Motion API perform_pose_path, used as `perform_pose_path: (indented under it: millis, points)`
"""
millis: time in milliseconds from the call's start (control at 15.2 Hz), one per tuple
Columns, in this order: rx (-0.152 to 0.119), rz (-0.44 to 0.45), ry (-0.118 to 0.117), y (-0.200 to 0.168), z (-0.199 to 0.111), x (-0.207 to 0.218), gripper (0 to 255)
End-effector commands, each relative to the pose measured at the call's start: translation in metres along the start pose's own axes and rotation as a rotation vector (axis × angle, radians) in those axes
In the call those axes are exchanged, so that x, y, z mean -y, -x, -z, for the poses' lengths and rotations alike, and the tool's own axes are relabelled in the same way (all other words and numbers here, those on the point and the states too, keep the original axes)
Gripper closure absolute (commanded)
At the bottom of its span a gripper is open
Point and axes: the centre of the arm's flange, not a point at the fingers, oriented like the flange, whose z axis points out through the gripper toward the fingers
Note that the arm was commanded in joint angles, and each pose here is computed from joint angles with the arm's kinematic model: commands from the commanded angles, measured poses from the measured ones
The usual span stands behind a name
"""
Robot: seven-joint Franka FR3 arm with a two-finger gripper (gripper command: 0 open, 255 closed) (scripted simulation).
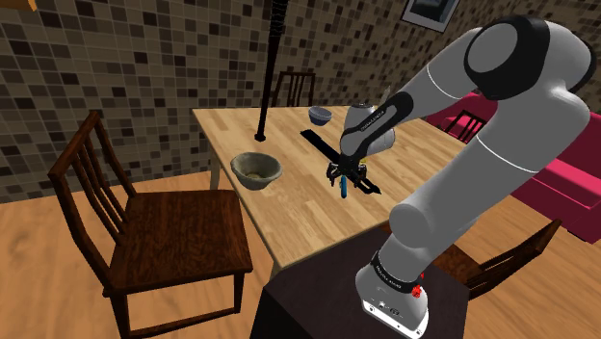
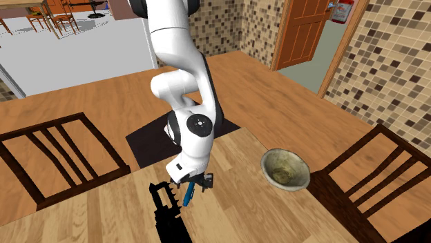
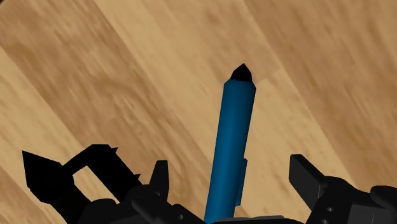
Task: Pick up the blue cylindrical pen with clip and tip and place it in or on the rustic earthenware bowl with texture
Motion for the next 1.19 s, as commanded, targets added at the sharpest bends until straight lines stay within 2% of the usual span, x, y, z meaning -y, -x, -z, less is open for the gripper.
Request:
perform_pose_path:
  millis: [0, 132, 198, 792, 1122]
  points:
    - [0.0, 0.0, 0.0, 0.0, 0.0, 0.0, 0]
    - [0.0, 0.0, 0.0, 0.0, 0.0, 0.0, 0]
    - [0.0, 0.0, 0.0, 0.0, 0.0, 0.0, 255]
    - [0.0, 0.0, 0.0, 0.0, 0.0, 0.0, 255]
    - [0.0, 0.0, 0.0, 0.0, 0.026, -0.004, 255]
